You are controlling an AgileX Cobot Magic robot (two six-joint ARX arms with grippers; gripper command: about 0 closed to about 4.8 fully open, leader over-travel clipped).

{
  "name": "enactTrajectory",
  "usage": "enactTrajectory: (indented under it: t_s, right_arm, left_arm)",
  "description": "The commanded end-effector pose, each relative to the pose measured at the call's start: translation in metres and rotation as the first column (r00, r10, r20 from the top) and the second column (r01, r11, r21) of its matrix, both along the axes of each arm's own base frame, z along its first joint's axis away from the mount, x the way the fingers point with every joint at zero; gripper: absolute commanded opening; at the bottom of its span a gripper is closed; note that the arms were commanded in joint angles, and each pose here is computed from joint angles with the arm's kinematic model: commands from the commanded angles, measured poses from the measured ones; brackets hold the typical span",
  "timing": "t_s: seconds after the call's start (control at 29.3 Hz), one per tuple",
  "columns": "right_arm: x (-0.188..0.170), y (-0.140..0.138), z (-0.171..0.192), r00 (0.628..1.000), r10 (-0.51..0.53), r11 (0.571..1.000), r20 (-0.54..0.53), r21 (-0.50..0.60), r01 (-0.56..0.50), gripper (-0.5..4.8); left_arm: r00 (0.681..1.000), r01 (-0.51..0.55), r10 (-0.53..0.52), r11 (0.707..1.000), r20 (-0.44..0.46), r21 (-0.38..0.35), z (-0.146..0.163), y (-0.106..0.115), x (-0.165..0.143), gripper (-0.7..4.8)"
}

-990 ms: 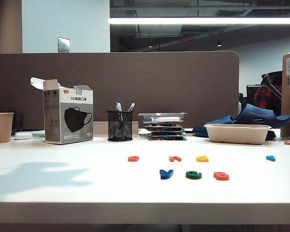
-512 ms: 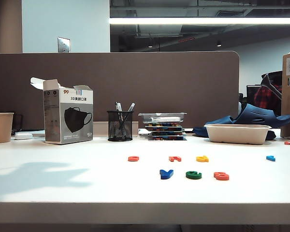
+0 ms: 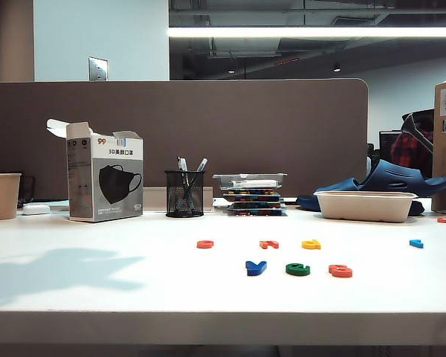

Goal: Select the appropriate letters from the row of letter magnets placed on the table to arrange into the word "yes".

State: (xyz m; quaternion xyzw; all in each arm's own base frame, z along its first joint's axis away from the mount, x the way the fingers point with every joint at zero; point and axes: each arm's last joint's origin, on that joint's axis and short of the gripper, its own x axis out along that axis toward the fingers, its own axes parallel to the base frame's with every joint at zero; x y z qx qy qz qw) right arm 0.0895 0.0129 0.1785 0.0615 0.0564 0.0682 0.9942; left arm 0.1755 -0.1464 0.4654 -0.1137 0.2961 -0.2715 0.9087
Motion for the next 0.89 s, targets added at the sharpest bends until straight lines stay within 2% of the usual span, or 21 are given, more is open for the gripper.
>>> enactTrajectory:
  t_s: [0.03,0.27,0.58,0.65,0.79,0.89]
  right_arm:
    - [0.002,0.0,0.0,0.997,0.004,0.999,0.075,-0.048,-0.001,-0.02]
    - [0.007,0.001,-0.019,0.998,0.007,0.997,0.068,-0.072,-0.002,-0.02]
    - [0.007,0.001,-0.021,0.999,0.006,0.995,0.051,-0.104,-0.001,-0.02]
    - [0.007,0.001,-0.021,0.999,0.006,0.995,0.051,-0.104,-0.001,-0.02]
    - [0.007,0.001,-0.022,0.999,0.01,0.992,0.046,-0.127,-0.004,-0.02]
    - [0.007,0.001,-0.022,0.999,0.008,0.992,0.046,-0.127,-0.002,-0.01]
  left_arm:
    - [0.998,0.015,-0.014,1.0,0.059,-0.003,0.005,0.0,0.0,-0.05]
    - [0.977,0.044,-0.051,0.998,0.206,0.039,0.014,-0.002,0.003,-0.05]
    - [0.902,0.029,-0.058,0.997,0.427,0.074,0.03,-0.001,0.009,-0.05]
    - [0.899,-0.04,0.01,0.997,0.438,0.06,0.031,0.012,0.019,-0.05]
    - [0.896,-0.099,0.062,0.993,0.44,0.062,0.032,0.031,0.029,-0.05]
    - [0.877,-0.175,0.114,0.98,0.467,0.09,0.034,0.05,0.034,-0.05]
